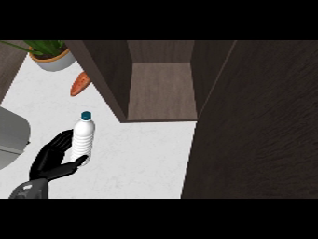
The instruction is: Pick up the bottled water, place it into the cabinet and close the cabinet
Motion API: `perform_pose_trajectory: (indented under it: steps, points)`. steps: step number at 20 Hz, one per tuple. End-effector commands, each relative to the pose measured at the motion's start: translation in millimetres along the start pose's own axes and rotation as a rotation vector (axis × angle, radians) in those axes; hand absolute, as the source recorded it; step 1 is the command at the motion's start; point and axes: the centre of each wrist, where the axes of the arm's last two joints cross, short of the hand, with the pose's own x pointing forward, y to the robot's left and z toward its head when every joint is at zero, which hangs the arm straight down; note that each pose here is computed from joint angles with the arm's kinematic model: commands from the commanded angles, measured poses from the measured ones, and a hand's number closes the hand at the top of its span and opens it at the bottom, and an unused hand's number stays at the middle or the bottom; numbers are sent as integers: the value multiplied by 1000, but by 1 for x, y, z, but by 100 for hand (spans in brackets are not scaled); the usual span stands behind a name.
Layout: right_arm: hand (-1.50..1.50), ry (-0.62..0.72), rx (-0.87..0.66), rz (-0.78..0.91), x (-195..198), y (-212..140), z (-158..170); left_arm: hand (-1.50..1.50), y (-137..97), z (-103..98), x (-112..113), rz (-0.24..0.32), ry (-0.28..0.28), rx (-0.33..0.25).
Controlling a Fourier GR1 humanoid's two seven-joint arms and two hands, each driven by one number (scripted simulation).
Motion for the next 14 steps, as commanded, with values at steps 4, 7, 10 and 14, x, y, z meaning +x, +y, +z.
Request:
perform_pose_trajectory:
  steps: [4, 7, 10, 14]
  points:
    - [-150, -44, -22, 48, 11, -6, 3, 150, -21, -19, 1, 51, -96, -161]
    - [-150, -42, -21, 23, 10, -3, 6, 150, -39, -19, -5, -134, -197, -219]
    - [-150, -29, -30, 44, 6, 2, 5, 150, -33, -24, 6, -192, -277, -190]
    - [-150, -19, -21, 35, 18, -4, 20, 150, -99, -39, -8, -220, -299, -53]
